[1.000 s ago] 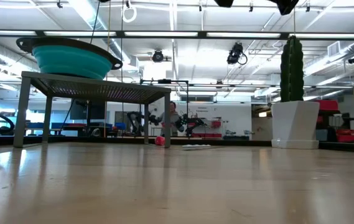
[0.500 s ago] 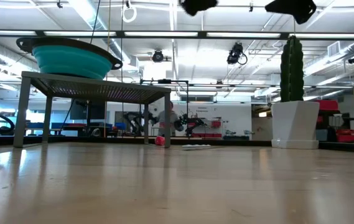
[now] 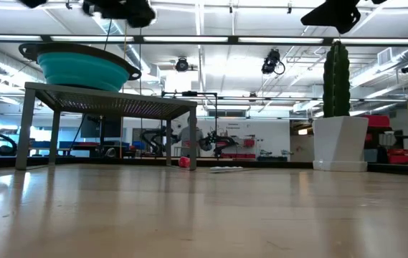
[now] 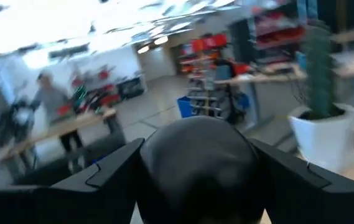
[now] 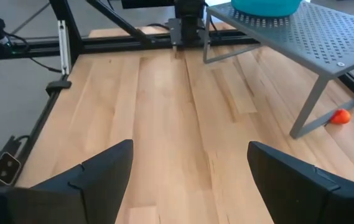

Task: Pick & Place Fruit
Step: Put the black plum into the blue strainer bowl, then put the brown kiwi into the blue strainer bowl

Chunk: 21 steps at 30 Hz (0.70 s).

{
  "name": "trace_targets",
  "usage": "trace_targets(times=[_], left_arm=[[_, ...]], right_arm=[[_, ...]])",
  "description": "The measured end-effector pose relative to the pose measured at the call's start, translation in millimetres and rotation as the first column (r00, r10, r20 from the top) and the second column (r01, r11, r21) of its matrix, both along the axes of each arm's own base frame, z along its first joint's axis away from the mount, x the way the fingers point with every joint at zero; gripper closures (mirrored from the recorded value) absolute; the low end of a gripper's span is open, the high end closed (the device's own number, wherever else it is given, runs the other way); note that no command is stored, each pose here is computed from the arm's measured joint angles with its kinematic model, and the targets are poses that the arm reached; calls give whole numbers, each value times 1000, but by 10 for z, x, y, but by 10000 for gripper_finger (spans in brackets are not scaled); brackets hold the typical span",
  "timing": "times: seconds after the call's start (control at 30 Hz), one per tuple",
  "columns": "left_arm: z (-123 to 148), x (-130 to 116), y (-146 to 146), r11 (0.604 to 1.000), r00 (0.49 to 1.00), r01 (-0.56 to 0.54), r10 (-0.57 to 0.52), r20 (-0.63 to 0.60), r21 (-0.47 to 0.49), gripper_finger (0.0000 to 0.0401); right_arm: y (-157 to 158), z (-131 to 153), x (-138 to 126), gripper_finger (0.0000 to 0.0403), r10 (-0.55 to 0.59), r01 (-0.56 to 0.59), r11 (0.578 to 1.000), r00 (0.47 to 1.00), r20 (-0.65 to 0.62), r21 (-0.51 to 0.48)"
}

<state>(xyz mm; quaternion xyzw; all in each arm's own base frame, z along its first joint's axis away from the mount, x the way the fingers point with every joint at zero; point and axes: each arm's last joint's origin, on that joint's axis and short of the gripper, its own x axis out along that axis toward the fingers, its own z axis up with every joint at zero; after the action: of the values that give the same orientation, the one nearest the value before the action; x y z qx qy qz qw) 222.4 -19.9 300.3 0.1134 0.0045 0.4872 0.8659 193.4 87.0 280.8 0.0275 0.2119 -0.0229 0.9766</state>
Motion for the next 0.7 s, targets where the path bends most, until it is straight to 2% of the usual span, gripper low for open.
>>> trace_targets(times=[0.17,0.27,0.33,0.4,0.53,0.7], left_arm=[[-77,-419,98,998,987,-2,13,160,-67,128],[-169,-541,171,986,977,-118,136,167,-116,131],[-234,-573,211,966,961,-218,238,140,-141,126],[-281,-582,255,952,949,-267,286,130,-148,117],[-289,-570,338,949,924,-246,292,248,-200,99],[-265,-579,389,931,879,-260,338,337,-256,94]], right_arm=[[-22,6,32,78,-15,15,1000,1000,14,5],[-35,11,54,78,-26,25,1000,999,25,11],[-30,-1,66,78,-26,26,1000,999,19,8],[-20,-25,84,78,-25,25,1000,1000,8,2],[-4,-68,117,78,-25,25,1000,1000,-10,-8],[2,-81,129,78,-25,25,1000,1000,-15,-10]])
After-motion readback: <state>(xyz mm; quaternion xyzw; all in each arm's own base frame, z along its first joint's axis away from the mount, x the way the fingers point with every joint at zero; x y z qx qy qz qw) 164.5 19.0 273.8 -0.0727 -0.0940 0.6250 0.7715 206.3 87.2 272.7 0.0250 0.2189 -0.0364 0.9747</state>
